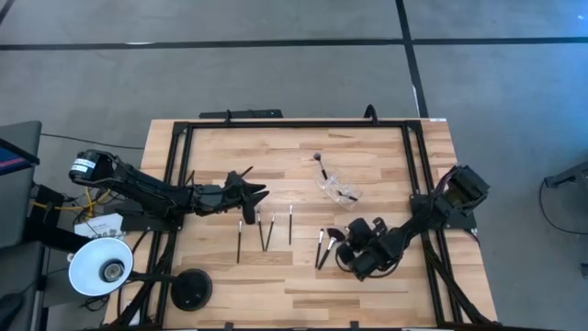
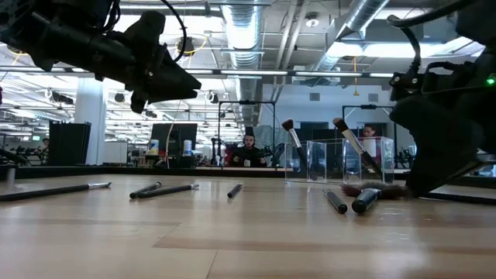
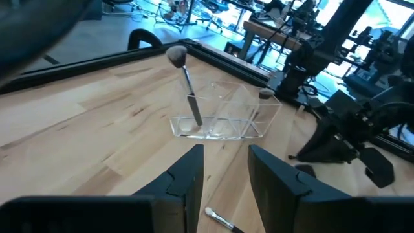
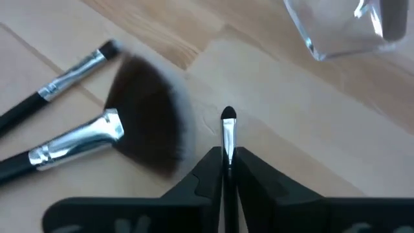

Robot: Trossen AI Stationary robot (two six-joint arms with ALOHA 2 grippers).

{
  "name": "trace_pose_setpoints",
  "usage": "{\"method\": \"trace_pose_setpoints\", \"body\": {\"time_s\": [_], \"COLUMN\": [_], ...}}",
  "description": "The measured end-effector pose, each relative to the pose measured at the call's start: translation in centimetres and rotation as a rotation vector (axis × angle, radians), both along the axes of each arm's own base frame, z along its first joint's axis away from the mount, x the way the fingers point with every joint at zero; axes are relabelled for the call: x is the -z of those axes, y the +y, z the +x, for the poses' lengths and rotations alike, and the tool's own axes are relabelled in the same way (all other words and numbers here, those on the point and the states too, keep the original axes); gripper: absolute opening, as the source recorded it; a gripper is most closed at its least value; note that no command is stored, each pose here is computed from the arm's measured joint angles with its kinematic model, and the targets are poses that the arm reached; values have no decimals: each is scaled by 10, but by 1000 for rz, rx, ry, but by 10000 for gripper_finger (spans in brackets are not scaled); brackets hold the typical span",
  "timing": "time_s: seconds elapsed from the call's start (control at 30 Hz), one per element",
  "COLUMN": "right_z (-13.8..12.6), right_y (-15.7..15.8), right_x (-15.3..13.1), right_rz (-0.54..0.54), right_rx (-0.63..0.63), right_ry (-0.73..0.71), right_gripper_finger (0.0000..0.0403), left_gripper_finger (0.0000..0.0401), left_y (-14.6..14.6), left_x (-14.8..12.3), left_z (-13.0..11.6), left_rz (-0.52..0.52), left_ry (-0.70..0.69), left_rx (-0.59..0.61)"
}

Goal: Put items in baskets/containers
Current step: Put the eyeshadow brush into the transparent organizer

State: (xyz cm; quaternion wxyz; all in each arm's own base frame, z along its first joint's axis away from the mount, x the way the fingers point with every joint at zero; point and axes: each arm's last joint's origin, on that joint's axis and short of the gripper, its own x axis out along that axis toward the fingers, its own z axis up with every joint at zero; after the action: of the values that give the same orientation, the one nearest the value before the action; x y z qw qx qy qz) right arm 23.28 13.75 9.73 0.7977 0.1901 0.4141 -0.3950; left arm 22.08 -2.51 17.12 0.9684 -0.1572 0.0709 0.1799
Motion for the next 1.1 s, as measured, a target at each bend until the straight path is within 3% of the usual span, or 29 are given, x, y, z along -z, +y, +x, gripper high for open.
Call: {"method": "trace_pose_setpoints", "body": {"time_s": [0.3, 0.73, 1.1], "right_z": [-10, -30, -61], "right_y": [11, 22, 45], "right_x": [12, 11, 7], "right_rz": [-92, -212, -310], "right_rx": [-61, -135, -219], "right_ry": [28, 5, -204], "right_gripper_finger": [70, 197, 180], "left_gripper_finger": [117, 117, 117], "left_y": [-1, -1, -1], "left_x": [0, 0, 0], "left_z": [0, 0, 0], "left_rz": [-8, -13, -100], "left_ry": [1, -1, -38], "left_rx": [27, 26, -4]}}
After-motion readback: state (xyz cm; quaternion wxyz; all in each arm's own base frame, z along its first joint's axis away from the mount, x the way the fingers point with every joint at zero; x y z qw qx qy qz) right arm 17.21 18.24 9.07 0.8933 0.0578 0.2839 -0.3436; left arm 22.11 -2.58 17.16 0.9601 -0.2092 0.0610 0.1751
